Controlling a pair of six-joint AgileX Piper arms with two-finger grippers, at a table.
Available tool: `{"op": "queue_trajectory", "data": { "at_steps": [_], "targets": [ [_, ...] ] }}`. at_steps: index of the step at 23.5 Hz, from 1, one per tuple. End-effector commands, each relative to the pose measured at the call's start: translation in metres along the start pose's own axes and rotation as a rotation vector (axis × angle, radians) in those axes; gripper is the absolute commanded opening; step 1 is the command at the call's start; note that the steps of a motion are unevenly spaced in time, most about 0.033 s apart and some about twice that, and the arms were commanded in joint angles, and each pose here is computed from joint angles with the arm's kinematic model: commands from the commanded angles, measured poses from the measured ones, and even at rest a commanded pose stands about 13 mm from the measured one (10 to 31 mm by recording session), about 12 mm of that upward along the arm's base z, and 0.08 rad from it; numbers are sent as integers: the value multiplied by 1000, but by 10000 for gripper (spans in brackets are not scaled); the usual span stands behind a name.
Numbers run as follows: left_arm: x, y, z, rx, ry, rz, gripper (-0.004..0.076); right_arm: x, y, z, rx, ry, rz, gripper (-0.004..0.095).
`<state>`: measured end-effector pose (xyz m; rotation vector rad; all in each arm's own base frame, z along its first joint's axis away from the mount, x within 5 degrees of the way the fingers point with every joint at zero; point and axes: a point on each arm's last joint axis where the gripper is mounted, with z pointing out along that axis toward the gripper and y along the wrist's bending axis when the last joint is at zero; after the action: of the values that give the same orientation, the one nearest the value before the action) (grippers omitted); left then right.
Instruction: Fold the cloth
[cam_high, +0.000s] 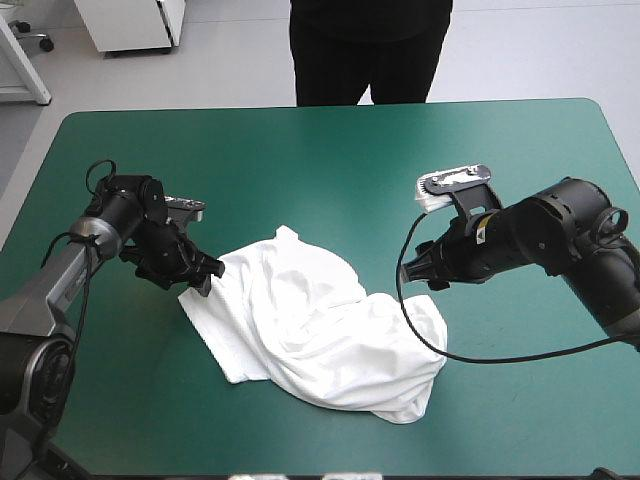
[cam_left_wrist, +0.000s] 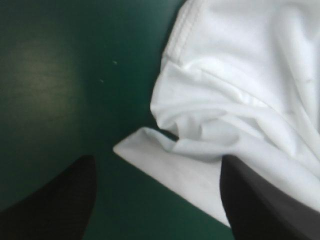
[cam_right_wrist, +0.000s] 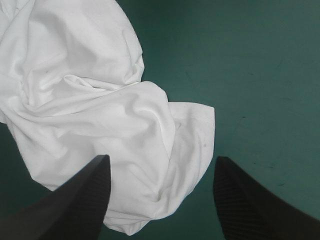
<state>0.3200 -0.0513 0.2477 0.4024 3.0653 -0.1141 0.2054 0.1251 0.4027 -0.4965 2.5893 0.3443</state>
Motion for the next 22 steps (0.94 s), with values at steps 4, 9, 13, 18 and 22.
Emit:
{"op": "queue_trajectory", "data": {
  "at_steps": [4, 9, 13, 18, 22],
  "targets": [
    [-11, 2, 7, 0, -18, -3, 507, 0, 0, -16, -7, -55, 0, 563],
    [-12, -1, 26, 52, 32, -16, 507, 0, -1, -16, 4, -56, -3, 563],
    [-5, -7, 37, 128, 73, -11, 382, -1, -5, -16, 48, -62, -16, 563],
    [5, -10, 49, 159, 119, -19, -3, -1, -5, -16, 43, -62, 12, 563],
    [6, -10, 44, 157, 106, -17, -7, 0, -6, -8, 47, -35, 88, 563]
  ]
}}
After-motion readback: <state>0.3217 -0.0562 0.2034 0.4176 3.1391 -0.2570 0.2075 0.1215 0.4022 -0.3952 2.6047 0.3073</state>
